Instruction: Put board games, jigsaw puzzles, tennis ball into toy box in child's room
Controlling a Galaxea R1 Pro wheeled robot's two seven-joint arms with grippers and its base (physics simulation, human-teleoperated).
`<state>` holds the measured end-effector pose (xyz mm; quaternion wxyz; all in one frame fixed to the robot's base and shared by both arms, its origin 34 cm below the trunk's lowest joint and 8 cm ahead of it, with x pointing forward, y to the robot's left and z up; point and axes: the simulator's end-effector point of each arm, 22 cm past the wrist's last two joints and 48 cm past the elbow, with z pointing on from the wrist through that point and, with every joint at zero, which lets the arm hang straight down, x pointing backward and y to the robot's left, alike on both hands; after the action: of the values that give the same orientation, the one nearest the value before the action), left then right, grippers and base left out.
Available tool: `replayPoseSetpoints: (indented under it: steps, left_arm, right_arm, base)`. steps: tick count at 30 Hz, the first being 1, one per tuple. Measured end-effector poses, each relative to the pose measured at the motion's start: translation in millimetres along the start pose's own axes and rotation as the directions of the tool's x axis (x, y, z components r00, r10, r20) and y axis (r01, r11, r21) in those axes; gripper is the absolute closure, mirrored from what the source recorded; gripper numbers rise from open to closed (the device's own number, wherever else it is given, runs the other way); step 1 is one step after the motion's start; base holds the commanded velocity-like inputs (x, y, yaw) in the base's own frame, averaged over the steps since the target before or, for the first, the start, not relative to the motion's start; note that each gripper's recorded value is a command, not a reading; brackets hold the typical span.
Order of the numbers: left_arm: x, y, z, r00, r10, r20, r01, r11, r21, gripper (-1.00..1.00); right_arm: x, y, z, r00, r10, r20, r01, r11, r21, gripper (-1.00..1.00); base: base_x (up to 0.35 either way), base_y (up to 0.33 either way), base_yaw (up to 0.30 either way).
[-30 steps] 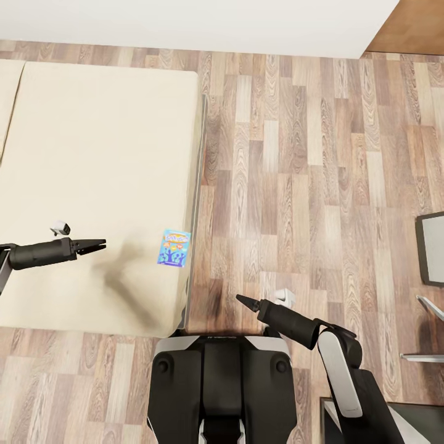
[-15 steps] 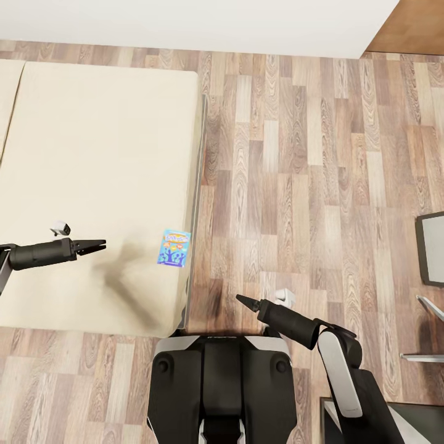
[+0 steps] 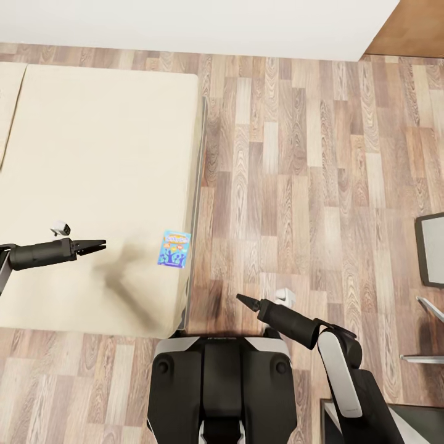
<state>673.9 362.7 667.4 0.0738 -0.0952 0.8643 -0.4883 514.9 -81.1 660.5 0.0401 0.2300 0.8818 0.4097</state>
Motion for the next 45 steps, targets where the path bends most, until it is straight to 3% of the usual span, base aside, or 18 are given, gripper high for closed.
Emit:
replayPoseSetpoints:
  steps: [45]
  left_arm:
    - [-23,-37,-16.5,0.998,0.058,0.037,-0.059,0.998,0.016,-1.0]
  right_arm:
    - [-23,32,-13.9,0.996,-0.058,0.062,0.06,0.998,-0.033,-1.0]
  base:
    - [0.0,0.0,0.0]
